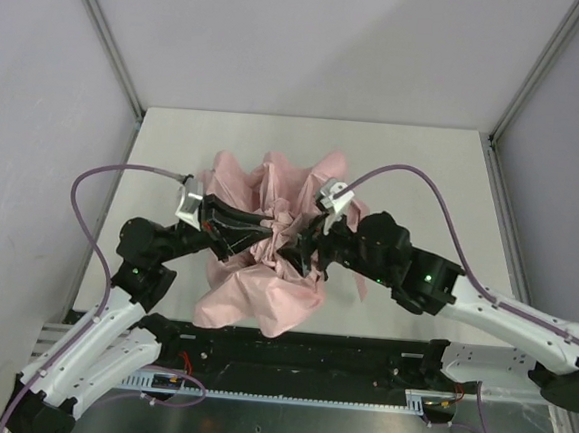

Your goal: Put away the umbrella

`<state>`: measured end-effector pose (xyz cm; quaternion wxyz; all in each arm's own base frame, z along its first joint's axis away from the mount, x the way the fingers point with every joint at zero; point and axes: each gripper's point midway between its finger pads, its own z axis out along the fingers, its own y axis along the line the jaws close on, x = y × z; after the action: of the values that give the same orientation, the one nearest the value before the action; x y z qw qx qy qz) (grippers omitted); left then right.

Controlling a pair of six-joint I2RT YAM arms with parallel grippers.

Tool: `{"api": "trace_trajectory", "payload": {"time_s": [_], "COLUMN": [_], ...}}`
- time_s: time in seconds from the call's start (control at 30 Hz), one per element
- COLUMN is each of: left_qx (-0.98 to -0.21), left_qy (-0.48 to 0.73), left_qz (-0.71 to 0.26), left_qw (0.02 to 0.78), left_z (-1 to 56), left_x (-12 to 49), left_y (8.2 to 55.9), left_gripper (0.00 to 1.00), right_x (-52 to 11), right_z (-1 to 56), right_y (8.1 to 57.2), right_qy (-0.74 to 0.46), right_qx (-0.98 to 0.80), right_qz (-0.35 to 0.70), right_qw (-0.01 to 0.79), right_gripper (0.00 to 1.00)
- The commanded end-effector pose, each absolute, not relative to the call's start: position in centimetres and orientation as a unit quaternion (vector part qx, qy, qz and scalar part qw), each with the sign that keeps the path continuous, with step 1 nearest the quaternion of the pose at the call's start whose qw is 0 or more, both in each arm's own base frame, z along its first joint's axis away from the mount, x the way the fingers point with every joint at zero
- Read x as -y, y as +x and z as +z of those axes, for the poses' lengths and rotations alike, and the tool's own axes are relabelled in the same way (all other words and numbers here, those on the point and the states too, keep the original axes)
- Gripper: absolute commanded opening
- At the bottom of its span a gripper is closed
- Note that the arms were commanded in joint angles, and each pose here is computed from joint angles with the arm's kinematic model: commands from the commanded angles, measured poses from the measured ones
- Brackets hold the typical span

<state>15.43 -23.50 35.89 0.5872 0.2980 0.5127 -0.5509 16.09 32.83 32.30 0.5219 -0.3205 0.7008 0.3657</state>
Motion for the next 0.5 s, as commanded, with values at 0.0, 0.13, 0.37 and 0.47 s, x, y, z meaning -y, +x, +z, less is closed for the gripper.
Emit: {"api": "trace_trajectory", "payload": {"time_s": [0.0, 0.13, 0.37, 0.47], "left_qx": [-0.473, -0.47, -0.488, -0.518], "left_qy": [0.327, 0.324, 0.27, 0.207], "left_qz": [-0.574, -0.573, -0.556, -0.547], "left_qw": [0.582, 0.588, 0.617, 0.624], "left_z": [38.6, 38.8, 39.2, 39.4], "left_x": [23.6, 23.4, 22.8, 22.3], "left_y": [13.6, 13.5, 15.6, 17.8], "left_gripper": [0.0, 0.0, 0.0, 0.0], "right_x": [-35.4, -35.4, -31.2, -30.1], "right_z": [37.2, 36.2, 36.4, 36.6], "right_y": [17.9, 18.3, 15.9, 14.7], "right_qy": [-0.282, -0.294, -0.301, -0.309], "right_qx": [-0.663, -0.681, -0.697, -0.696], "right_qz": [0.4, 0.379, 0.364, 0.358], "right_qw": [0.567, 0.554, 0.539, 0.541], "right_gripper": [0.71, 0.77, 0.99, 0.99]}}
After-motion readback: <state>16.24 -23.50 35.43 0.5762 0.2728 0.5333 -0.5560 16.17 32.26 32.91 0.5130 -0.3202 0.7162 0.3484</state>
